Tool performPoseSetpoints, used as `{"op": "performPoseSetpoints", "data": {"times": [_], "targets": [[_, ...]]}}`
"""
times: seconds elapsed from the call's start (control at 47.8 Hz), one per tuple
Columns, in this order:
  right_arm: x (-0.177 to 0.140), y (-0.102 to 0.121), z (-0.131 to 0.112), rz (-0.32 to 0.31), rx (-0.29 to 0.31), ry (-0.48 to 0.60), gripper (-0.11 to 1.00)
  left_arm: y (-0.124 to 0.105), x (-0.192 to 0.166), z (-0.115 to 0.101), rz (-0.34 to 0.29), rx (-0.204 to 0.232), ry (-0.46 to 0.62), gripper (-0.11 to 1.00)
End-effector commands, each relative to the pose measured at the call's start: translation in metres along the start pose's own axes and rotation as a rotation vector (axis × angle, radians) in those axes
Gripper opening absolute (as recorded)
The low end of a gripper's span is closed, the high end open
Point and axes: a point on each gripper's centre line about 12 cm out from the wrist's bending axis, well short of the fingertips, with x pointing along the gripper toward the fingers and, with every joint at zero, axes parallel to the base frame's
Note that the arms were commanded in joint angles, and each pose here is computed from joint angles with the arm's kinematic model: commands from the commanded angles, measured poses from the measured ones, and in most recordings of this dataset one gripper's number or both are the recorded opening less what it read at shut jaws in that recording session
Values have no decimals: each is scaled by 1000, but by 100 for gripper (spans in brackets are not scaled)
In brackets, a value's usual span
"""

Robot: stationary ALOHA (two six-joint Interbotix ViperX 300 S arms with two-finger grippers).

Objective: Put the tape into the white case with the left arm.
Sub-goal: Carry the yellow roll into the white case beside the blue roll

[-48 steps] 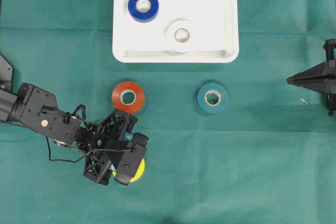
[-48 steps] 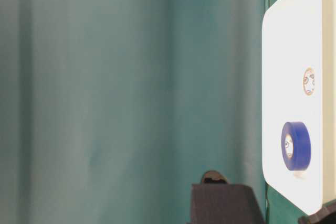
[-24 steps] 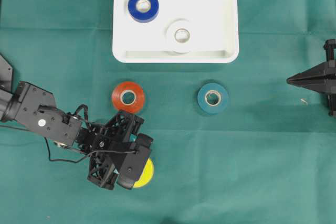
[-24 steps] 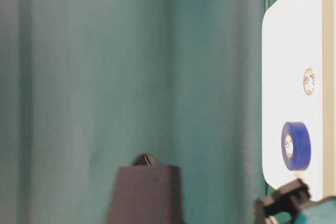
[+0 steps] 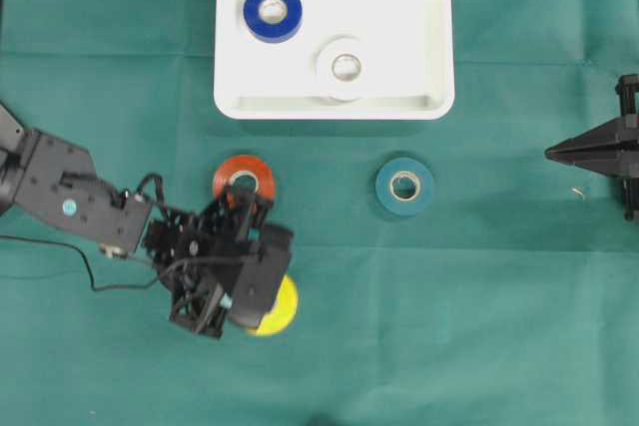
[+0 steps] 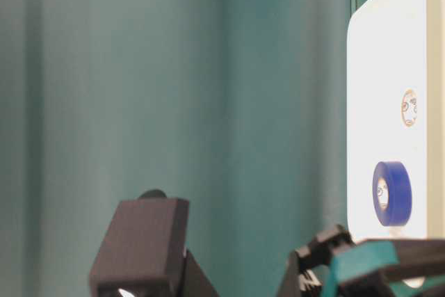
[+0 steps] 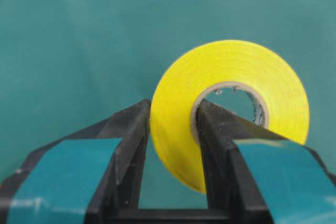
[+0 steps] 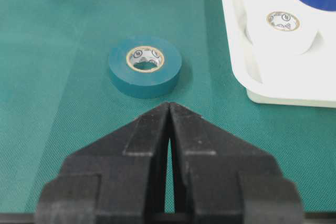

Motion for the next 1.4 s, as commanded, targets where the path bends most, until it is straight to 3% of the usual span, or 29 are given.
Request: {"op": "performPoseSetpoints", "data": {"times": [0.0,0.482,0.942,1.152,1.382], "targets": [[1,0,4,0,-1,-9,-9,15,-16,10,29,-25,-51,25],[1,0,4,-1,-1,-9,-9,111,-39,-8,207,-209,-68,25],[1,0,4,-1,-1,-9,-9,186,-57,-43,357,-373,-56,25],[1,0,4,-1,-1,-9,-9,202,-63,-53,399,-407,-78,25],[1,0,4,-1,1,-9,-9,206,-64,-55,410,-415,-87,25]]}}
